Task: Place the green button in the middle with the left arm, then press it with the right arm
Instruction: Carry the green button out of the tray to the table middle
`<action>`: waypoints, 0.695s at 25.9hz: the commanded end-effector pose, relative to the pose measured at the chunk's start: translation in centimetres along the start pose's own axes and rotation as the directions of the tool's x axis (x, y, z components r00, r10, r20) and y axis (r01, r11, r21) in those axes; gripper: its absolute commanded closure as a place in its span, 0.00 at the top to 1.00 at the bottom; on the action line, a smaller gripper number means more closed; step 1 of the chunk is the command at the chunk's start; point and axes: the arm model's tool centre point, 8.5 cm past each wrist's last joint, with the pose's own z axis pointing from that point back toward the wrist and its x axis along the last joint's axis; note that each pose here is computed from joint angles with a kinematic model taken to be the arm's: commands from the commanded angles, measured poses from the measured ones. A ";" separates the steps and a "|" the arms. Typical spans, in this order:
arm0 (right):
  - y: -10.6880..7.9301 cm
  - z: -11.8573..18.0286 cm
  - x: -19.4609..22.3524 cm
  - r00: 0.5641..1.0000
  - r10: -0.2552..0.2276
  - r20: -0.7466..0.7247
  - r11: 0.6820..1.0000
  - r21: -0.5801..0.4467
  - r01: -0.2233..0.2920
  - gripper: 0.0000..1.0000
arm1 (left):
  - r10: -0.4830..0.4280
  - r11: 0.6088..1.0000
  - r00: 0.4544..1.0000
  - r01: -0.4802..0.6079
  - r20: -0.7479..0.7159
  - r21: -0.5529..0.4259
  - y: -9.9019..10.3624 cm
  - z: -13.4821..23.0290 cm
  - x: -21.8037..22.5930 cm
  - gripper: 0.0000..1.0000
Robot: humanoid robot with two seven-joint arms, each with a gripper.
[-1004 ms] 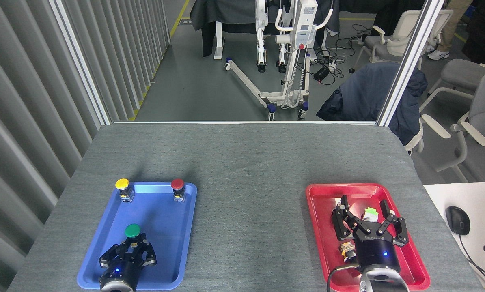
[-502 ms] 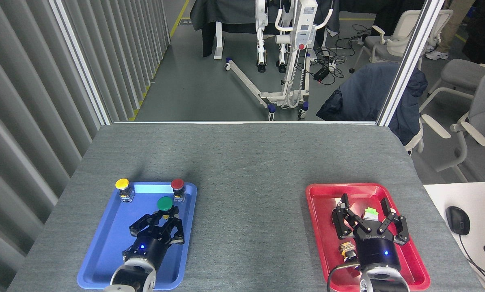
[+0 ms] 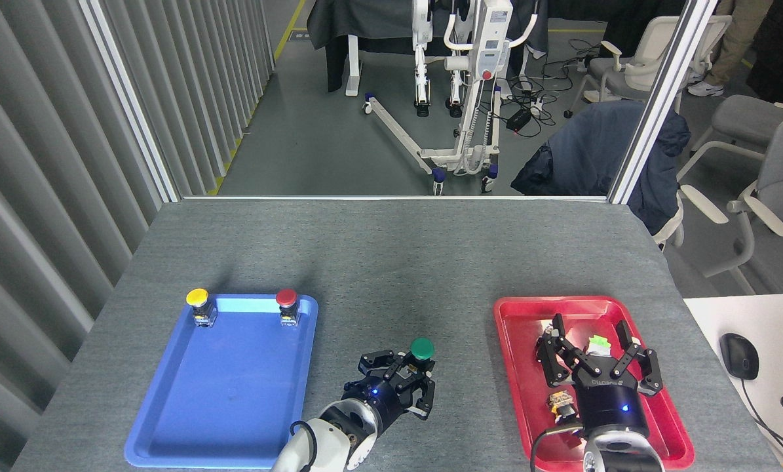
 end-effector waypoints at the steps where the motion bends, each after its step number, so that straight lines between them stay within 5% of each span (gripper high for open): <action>1: 0.0 0.0 0.0 1.000 0.001 0.000 1.000 0.000 -0.001 1.00 | -0.014 0.999 1.000 0.015 0.022 -0.033 -0.8 -0.3 0.7 0.02; 6: 0.0 0.0 0.0 1.000 -0.001 0.000 1.000 -0.001 0.001 1.00 | -0.019 0.999 0.999 0.020 0.026 -0.043 -1.0 -0.4 0.9 0.21; 11: 0.0 0.0 0.0 1.000 -0.004 -0.001 1.000 -0.001 0.004 1.00 | -0.045 0.998 0.998 0.047 0.036 -0.050 -1.1 -0.4 1.5 0.81; 18: 0.0 0.0 -0.2 1.000 0.000 -0.003 1.000 -0.008 0.000 1.00 | -0.042 0.998 0.998 0.044 0.054 -0.044 -1.2 -0.3 1.9 0.97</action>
